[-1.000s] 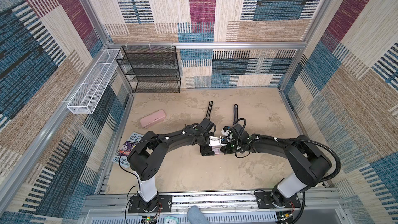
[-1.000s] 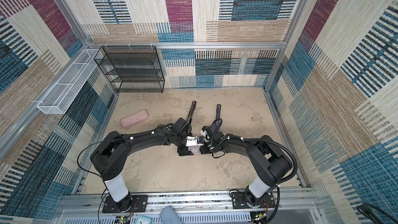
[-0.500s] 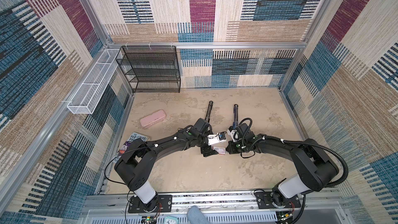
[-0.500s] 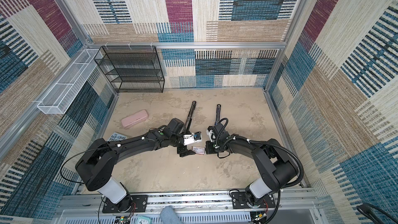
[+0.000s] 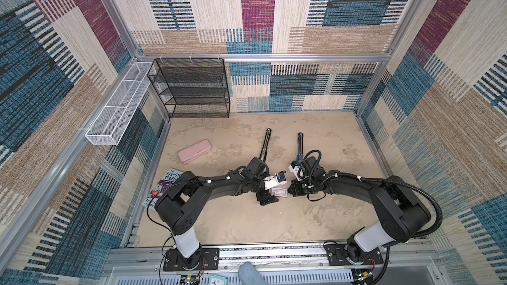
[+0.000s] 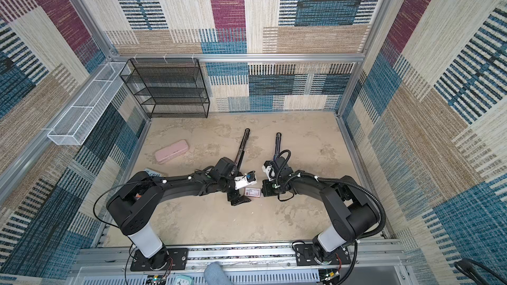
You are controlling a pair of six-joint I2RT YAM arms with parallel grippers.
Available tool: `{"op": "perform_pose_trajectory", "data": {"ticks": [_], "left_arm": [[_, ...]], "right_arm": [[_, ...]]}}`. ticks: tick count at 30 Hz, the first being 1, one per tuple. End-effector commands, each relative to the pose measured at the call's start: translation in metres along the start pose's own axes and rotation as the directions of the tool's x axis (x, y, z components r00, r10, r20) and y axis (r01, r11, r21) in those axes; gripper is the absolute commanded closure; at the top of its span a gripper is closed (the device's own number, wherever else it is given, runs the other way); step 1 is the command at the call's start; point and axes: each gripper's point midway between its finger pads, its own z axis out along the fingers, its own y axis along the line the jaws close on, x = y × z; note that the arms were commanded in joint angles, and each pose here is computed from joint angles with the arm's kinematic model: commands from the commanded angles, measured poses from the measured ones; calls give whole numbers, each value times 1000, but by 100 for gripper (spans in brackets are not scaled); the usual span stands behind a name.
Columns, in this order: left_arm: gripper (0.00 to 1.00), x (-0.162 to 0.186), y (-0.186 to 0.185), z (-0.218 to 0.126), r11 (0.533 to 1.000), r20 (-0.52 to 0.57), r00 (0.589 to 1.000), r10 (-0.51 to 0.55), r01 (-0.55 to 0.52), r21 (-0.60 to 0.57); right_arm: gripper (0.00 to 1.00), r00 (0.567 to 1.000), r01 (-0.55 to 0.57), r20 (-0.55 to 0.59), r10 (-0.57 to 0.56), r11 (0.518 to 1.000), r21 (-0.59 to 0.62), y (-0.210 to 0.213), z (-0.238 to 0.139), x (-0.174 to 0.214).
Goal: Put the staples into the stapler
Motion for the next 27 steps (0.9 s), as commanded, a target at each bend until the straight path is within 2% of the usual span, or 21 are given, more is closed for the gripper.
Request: {"op": "perform_pose_trajectory", "data": {"ticks": [1,10,16,27], "left_arm": [[12,4,5,6,999,-24,998,51,-51,-7],[17,11,4,12,997,-84,994,72,-69,40],[23,16,-6,5,995,-89,993,75,-69,67],[33,14,-10,5,995,-86,995,57,-50,86]], "right_arm": [[99,1000,20,0,-20,1000,-17,5,-1,-2],[99,1000,18,-6,-19,1000,-20,5,0,-3],[99,1000,-8,-7,8,1000,10,-2,2,-3],[99,1000,-20,-7,20,1000,-5,-1,5,-4]]}}
